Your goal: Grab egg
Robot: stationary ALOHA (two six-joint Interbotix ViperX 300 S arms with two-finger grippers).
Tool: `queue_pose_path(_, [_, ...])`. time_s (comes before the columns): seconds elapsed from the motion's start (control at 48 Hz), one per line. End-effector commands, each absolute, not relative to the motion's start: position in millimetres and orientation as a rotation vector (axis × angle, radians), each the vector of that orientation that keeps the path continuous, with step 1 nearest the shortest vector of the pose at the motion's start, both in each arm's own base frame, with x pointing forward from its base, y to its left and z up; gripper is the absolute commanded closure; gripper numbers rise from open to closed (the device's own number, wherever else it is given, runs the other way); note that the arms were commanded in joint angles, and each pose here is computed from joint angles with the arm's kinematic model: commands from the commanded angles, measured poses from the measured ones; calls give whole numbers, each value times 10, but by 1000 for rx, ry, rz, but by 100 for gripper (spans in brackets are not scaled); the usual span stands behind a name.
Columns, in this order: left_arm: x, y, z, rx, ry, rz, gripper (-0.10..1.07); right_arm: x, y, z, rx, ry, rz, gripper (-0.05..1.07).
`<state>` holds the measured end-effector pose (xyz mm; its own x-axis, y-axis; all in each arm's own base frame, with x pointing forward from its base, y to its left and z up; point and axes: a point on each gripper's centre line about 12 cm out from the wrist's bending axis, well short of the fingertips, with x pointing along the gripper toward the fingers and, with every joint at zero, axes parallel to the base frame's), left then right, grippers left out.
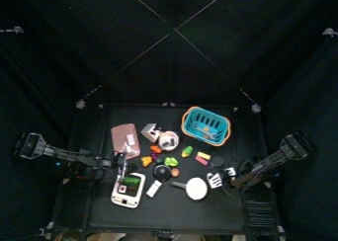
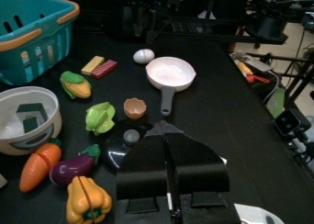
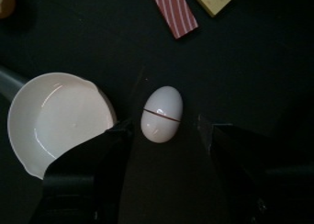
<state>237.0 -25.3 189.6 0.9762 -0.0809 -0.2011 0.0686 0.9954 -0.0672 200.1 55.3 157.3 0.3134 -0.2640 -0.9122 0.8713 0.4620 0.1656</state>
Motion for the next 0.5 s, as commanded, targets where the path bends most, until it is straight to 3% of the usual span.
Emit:
queue_pose_path(0.0, [2417, -262, 1972, -62, 176, -77, 86, 2080, 520, 1541, 800, 947, -819, 12])
queue_pose_path(0.479, [2410, -261, 1960, -62, 181, -77, 86, 2053, 486, 1213, 797, 1011, -844, 12])
